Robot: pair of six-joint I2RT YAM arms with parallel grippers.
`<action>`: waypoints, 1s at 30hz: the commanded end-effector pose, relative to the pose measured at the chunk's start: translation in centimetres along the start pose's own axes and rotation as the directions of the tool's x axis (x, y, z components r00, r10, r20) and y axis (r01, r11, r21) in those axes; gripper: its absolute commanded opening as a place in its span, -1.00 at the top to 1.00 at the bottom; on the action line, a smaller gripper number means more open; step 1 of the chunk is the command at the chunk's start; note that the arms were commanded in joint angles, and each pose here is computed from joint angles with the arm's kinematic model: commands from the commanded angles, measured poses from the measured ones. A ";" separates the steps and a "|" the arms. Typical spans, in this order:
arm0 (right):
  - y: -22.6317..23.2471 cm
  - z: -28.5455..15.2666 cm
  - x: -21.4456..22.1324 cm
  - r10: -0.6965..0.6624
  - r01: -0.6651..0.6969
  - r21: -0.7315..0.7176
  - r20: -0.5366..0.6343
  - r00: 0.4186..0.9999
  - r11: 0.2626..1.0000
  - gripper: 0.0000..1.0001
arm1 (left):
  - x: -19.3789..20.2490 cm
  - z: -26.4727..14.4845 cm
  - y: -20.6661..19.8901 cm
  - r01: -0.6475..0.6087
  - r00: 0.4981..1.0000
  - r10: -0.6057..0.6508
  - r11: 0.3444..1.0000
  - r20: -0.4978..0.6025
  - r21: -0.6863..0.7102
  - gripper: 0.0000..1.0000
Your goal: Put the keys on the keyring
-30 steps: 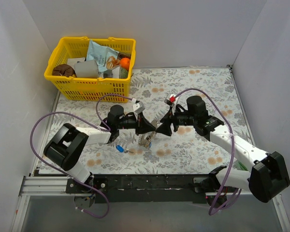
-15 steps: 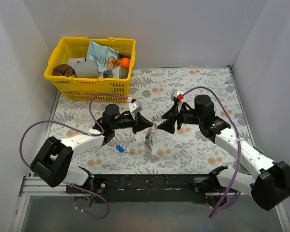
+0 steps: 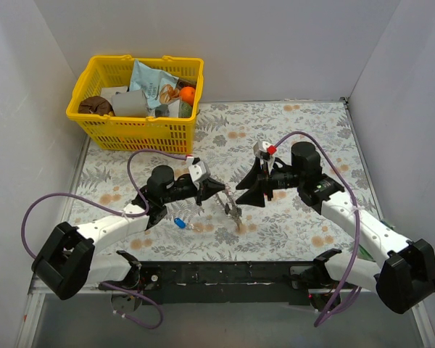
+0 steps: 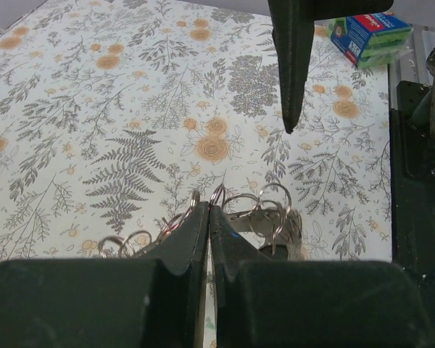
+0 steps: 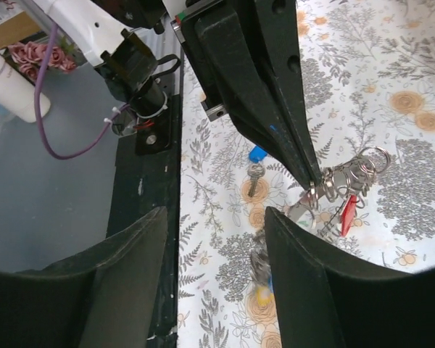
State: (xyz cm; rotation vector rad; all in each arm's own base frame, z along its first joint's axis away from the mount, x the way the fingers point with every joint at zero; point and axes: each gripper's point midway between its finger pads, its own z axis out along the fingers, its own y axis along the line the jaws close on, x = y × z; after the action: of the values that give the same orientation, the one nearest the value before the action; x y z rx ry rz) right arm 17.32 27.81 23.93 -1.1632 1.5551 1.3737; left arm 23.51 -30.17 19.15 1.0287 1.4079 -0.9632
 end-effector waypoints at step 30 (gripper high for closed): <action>-5.0 0.8 2.0 0.053 -0.052 0.053 -0.006 0.999 0.997 0.24 | -0.1 0.5 0.4 -0.122 0.991 0.122 0.992 0.046 -0.016 1.00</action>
State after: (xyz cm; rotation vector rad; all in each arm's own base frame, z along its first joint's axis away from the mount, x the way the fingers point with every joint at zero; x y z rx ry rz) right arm 19.94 28.45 20.01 -1.1236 1.6765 1.3872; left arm 24.02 -30.06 18.05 1.0498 1.3650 -0.8875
